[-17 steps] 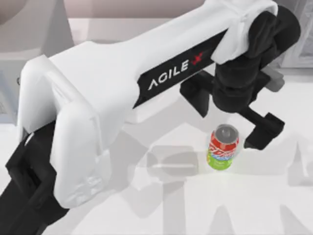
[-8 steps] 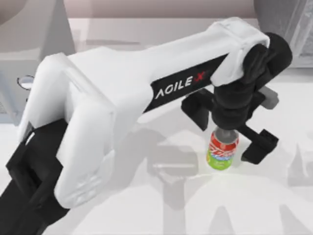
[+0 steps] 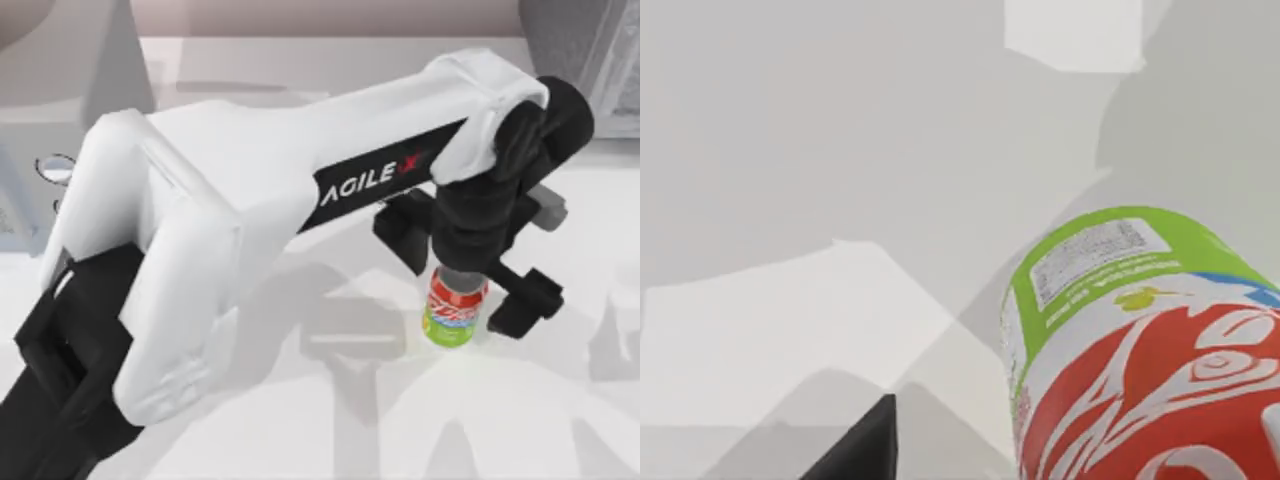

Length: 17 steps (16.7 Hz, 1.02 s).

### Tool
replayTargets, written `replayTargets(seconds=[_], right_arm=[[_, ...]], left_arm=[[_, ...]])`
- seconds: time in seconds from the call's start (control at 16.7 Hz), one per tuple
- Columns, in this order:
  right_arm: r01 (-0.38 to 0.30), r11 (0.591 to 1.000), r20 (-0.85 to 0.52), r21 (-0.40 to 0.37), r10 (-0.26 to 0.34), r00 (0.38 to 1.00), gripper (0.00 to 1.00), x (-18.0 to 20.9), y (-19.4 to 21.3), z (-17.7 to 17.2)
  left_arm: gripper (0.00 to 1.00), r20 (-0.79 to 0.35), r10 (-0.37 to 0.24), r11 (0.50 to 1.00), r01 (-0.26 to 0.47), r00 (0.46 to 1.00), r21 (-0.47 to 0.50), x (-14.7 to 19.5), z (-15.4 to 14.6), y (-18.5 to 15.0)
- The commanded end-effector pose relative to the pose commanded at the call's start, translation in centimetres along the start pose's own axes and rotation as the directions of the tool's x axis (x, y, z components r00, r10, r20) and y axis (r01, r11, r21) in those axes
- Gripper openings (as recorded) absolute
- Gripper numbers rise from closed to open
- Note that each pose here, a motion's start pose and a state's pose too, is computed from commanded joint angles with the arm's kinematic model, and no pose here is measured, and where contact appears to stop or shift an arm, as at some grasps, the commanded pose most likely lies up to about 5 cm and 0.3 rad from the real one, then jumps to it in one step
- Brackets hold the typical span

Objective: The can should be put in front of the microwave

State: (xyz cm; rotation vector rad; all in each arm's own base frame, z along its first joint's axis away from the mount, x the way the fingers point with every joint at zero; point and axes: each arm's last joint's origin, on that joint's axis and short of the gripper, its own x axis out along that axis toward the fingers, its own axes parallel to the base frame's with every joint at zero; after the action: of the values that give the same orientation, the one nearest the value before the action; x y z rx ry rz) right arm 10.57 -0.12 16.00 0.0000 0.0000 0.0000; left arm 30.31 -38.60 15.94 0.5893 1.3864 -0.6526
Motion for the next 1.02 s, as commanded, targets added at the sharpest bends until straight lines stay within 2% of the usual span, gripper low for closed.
replayTargets(seconds=[0.6,1.02], right_arm=[[0.000,1.000,0.000,0.000,0.000,1.000,1.00,0.00,0.00,0.00],[0.000,1.000,0.000,0.000,0.000,1.000,1.00,0.00,0.00,0.00]], left_arm=[[0.02,0.000,0.000,1.000,0.000,1.000,0.000,0.00,0.00,0.00],[0.00,0.000,0.000,1.000,0.000,1.000,0.000,0.00,0.00,0.00]])
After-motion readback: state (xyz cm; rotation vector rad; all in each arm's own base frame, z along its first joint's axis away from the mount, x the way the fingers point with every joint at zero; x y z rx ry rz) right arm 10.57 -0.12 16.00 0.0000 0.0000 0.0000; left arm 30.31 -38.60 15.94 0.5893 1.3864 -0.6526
